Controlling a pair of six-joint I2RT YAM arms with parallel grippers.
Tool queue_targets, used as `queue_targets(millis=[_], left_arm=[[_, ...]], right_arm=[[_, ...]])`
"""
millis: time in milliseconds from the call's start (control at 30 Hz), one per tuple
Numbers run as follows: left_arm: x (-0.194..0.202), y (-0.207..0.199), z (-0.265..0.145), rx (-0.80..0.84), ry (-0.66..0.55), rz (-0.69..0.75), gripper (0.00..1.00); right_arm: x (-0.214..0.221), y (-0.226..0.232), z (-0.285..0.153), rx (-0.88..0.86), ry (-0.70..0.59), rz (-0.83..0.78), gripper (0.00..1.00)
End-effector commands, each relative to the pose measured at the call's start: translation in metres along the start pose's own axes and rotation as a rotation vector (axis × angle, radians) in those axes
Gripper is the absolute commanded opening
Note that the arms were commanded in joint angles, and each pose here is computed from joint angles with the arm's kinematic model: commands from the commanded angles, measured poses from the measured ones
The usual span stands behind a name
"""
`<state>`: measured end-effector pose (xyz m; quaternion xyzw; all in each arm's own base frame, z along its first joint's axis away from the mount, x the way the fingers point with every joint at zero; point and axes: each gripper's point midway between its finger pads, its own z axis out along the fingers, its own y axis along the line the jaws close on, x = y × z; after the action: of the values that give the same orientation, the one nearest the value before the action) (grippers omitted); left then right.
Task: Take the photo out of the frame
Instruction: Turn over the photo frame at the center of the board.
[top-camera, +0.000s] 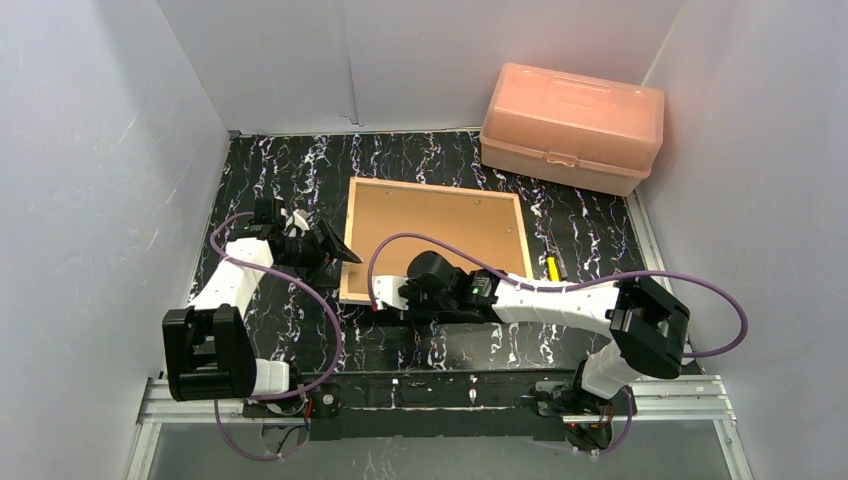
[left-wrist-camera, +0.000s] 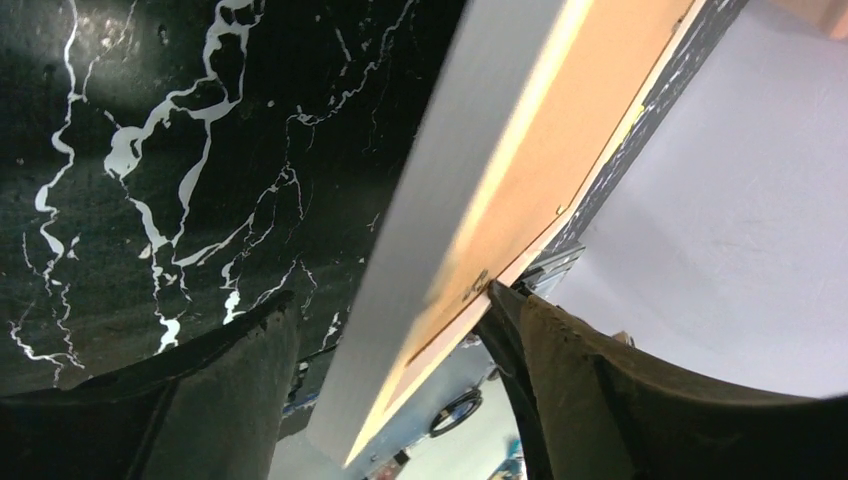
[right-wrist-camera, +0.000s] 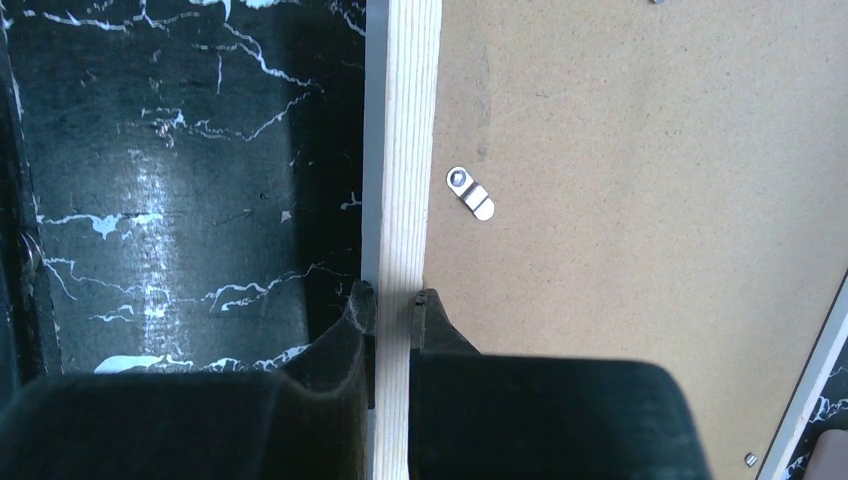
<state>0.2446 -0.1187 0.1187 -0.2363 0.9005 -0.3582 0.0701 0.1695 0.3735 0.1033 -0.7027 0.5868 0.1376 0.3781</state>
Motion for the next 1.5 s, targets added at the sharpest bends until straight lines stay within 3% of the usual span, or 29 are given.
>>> queue_targets(millis=[0,167,400,600,633,700,833,967,1033,1300,1467], left_arm=[[0.010,0.018,0.003,-0.081,0.046,-0.032,0.83],[0.010,0.024,0.002,-0.115,0.041,-0.040,0.85],[0.004,-0.008,-0.002,0.042,0.016,-0.011,0.50],[0.000,-0.038,-0.022,0.130,-0.051,0.001,0.27],[0.000,-0.040,-0.025,0.134,-0.064,0.004,0.25],[0.000,-0.044,-0.031,0.136,-0.083,0.010,0.22],[0.001,-0.053,-0.042,0.132,-0.097,0.029,0.17],[-0.002,-0.064,-0.058,0.125,-0.129,0.067,0.16],[-0.002,-0.069,-0.066,0.118,-0.148,0.082,0.15],[-0.005,-0.084,-0.090,0.091,-0.187,0.135,0.15],[-0.005,-0.088,-0.104,0.045,-0.203,0.171,0.15]], right_arm=[[-0.102,-0.067,-0.039,0.229,-0.300,-0.074,0.01],[-0.102,-0.066,-0.039,0.226,-0.301,-0.072,0.01],[-0.105,-0.066,-0.040,0.219,-0.309,-0.071,0.01],[-0.104,-0.074,-0.040,0.255,-0.293,-0.037,0.01],[-0.104,-0.076,-0.040,0.263,-0.291,-0.029,0.05],[-0.105,-0.080,-0.040,0.285,-0.292,-0.001,0.23],[-0.108,-0.087,-0.042,0.320,-0.297,0.023,0.35],[-0.117,-0.093,-0.049,0.339,-0.323,0.047,0.67],[-0.121,-0.096,-0.054,0.347,-0.338,0.064,0.78],[-0.134,-0.104,-0.071,0.336,-0.383,0.142,0.94],[-0.143,-0.126,-0.089,0.356,-0.447,0.260,0.95]])
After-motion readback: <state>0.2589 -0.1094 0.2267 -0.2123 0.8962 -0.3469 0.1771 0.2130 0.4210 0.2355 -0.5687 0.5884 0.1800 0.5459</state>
